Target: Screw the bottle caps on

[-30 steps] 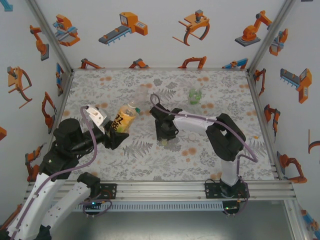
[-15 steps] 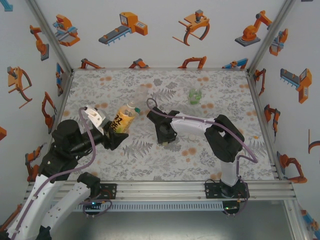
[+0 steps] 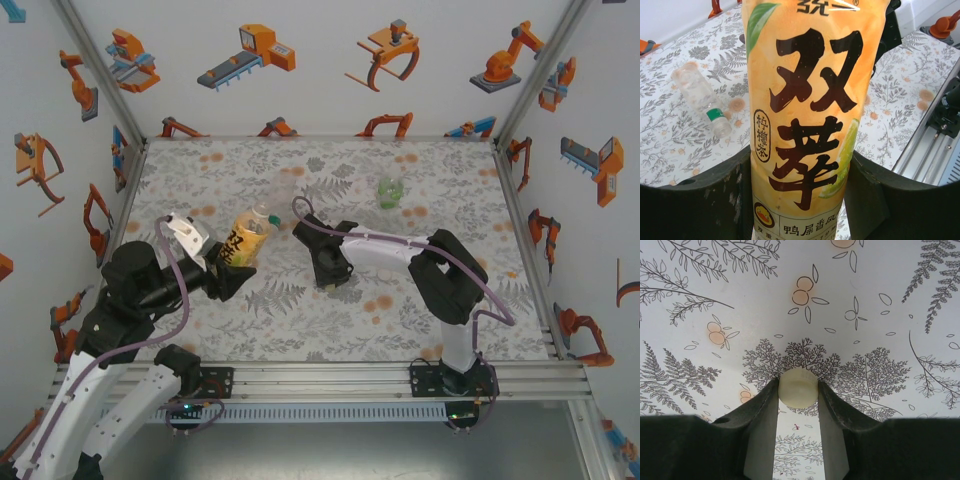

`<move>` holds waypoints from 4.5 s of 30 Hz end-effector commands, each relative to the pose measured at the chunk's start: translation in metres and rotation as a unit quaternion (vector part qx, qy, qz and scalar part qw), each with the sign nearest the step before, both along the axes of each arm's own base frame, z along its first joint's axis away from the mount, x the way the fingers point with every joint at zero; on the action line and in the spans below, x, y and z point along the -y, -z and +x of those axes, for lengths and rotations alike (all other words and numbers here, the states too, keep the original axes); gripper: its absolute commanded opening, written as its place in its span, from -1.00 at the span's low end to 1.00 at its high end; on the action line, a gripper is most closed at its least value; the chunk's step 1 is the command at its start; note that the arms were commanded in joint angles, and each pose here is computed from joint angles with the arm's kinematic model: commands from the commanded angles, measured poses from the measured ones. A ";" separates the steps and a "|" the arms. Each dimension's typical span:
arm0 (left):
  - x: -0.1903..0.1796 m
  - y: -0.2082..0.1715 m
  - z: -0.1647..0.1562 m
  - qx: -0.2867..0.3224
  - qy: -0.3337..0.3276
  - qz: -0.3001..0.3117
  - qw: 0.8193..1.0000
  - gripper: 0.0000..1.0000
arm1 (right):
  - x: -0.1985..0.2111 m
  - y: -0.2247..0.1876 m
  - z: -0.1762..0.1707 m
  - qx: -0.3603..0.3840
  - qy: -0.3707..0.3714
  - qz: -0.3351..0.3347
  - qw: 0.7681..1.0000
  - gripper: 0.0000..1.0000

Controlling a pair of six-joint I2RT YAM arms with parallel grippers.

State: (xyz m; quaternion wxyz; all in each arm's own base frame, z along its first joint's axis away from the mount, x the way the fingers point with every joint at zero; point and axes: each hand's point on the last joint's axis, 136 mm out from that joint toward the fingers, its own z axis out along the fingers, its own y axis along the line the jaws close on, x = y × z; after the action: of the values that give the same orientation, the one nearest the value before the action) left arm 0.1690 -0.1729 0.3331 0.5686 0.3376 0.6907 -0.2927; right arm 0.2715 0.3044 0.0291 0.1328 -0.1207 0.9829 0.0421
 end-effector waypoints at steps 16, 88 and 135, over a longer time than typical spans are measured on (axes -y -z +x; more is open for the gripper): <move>0.028 0.036 -0.008 -0.001 0.120 0.089 0.989 -1.00 | 0.011 -0.161 -0.019 0.138 -0.145 0.142 0.970 -0.60; 0.081 0.027 -0.076 0.027 0.333 0.140 0.932 -1.00 | -0.001 -0.368 -0.196 0.355 -0.624 0.347 0.604 -1.00; 0.087 0.034 -0.059 0.035 0.303 0.142 0.941 -1.00 | 0.028 -0.308 -0.125 -0.021 0.112 0.443 0.889 -0.15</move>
State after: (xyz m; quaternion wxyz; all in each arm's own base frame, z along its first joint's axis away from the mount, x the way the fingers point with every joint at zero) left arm 0.1146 -0.2459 0.2702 0.3761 0.6104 0.6255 -0.3077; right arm 0.1521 0.2853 0.3352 0.1309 0.1097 0.8516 0.4957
